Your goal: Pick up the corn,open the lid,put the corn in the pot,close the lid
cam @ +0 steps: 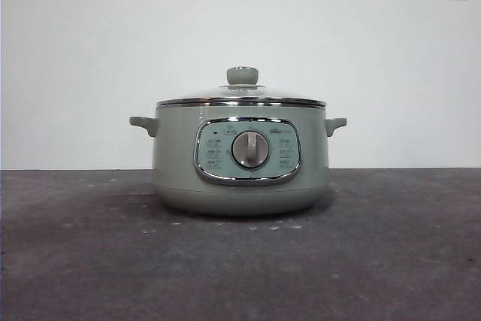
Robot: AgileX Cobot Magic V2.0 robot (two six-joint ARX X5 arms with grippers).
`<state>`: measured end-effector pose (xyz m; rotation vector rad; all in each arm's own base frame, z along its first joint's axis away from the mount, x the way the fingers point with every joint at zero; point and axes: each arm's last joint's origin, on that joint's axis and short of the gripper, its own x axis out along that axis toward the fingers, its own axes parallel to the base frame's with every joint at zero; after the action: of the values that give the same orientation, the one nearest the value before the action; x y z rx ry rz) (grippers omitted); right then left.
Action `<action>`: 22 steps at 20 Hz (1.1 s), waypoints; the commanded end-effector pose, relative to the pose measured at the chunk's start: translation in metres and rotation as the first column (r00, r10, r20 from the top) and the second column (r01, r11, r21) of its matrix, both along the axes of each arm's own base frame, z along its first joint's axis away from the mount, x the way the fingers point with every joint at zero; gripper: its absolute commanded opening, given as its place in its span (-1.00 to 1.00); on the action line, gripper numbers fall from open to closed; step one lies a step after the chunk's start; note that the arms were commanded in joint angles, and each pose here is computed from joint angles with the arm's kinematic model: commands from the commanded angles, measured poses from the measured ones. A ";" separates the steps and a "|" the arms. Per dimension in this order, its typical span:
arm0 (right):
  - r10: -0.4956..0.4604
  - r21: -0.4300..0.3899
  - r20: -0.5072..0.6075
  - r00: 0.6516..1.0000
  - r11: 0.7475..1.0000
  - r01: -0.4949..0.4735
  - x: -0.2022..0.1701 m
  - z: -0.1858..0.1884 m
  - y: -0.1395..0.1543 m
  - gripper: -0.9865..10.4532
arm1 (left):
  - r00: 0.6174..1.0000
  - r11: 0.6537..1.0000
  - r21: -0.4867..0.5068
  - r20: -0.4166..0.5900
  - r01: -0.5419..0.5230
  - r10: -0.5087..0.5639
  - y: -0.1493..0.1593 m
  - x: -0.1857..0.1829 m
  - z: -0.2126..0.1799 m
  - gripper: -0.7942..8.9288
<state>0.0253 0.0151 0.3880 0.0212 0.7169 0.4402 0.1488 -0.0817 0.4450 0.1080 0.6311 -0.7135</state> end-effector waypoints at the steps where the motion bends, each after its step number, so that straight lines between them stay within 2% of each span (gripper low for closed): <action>1: -0.007 -0.014 -0.028 1.000 1.000 0.007 -0.001 -0.003 -0.001 -0.83 | 0.999 1.000 0.005 0.036 0.015 -0.015 -0.001 0.001 0.002 -0.84; 4: -0.007 -0.014 -0.028 1.000 1.000 0.007 -0.001 -0.003 -0.001 -0.83 | 0.998 1.000 0.025 0.058 -0.001 0.000 0.001 0.003 0.002 -0.85; 6: -0.007 -0.014 -0.028 1.000 1.000 0.007 -0.001 -0.003 -0.001 -0.83 | 0.989 0.997 0.045 0.139 -0.055 0.049 0.006 0.006 0.007 -0.84; 8: -0.007 -0.014 -0.028 1.000 1.000 0.007 -0.001 -0.003 -0.001 -0.83 | 0.958 0.993 0.051 0.271 -0.108 0.090 0.020 0.005 0.016 -0.84; 12: -0.007 -0.014 -0.028 1.000 1.000 0.007 -0.001 -0.003 -0.001 -0.83 | 0.865 0.985 -0.048 0.473 -0.166 0.169 0.052 -0.014 0.011 -0.85; 14: -0.007 -0.014 -0.028 1.000 1.000 0.007 -0.001 -0.003 -0.001 -0.83 | 0.817 0.965 -0.064 0.520 -0.253 0.249 0.064 -0.023 -0.015 -0.84; 17: -0.007 -0.014 -0.028 1.000 1.000 0.007 -0.001 -0.003 -0.001 -0.83 | 0.743 0.914 -0.070 0.558 -0.400 0.369 0.076 -0.034 -0.069 -0.85; 19: -0.007 -0.014 -0.028 1.000 1.000 0.007 -0.001 -0.003 -0.001 -0.83 | 0.717 0.897 -0.095 0.566 -0.433 0.406 0.079 -0.039 -0.111 -0.84; 22: -0.007 -0.014 -0.028 1.000 1.000 0.007 -0.001 -0.003 -0.001 -0.83 | 0.701 0.882 -0.149 0.554 -0.447 0.449 0.080 -0.044 -0.170 -0.84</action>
<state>0.0254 0.0152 0.3880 0.0214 0.7173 0.4400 0.1038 -0.0022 0.2809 0.1786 0.0440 -0.1794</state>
